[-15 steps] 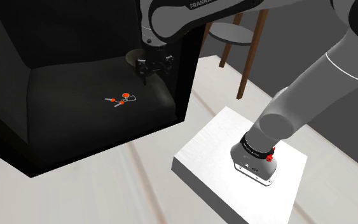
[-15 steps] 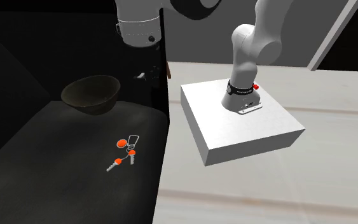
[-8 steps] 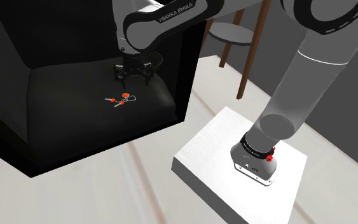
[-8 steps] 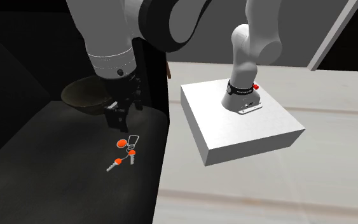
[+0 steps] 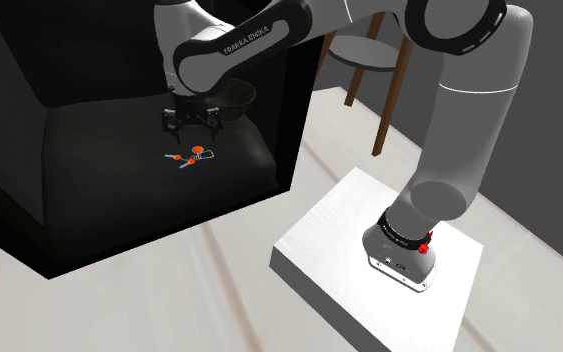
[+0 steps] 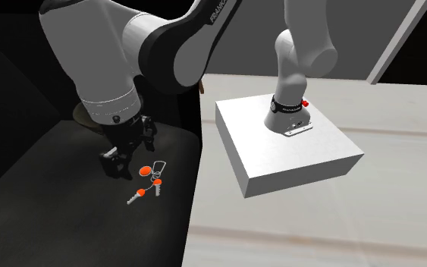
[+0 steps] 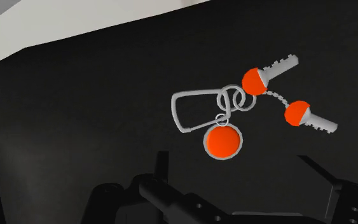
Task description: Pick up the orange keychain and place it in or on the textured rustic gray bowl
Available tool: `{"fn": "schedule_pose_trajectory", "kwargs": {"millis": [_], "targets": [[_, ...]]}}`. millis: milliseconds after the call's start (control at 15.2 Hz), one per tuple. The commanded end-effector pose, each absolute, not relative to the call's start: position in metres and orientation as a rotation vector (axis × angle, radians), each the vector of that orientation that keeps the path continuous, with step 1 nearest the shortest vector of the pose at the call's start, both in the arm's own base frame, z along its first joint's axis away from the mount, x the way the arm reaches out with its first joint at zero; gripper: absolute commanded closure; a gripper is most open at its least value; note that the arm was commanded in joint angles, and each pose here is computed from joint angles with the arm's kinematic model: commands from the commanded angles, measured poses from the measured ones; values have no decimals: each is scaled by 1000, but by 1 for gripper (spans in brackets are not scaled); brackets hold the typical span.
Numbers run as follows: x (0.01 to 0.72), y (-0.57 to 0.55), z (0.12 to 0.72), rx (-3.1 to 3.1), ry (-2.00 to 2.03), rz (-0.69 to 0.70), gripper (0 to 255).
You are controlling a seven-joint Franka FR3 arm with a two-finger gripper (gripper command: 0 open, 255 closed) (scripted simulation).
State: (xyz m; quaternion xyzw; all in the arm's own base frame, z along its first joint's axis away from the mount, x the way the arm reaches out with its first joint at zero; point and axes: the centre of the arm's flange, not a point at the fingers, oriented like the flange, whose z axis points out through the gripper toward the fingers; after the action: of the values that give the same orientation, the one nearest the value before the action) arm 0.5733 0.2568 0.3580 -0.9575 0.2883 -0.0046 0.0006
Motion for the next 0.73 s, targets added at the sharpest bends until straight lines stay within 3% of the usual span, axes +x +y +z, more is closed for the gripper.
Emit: {"fn": "schedule_pose_trajectory", "kwargs": {"millis": [0, 660], "targets": [[574, 256, 346, -3006, 907, -15, 0], [574, 256, 333, -3006, 907, -15, 0]]}}
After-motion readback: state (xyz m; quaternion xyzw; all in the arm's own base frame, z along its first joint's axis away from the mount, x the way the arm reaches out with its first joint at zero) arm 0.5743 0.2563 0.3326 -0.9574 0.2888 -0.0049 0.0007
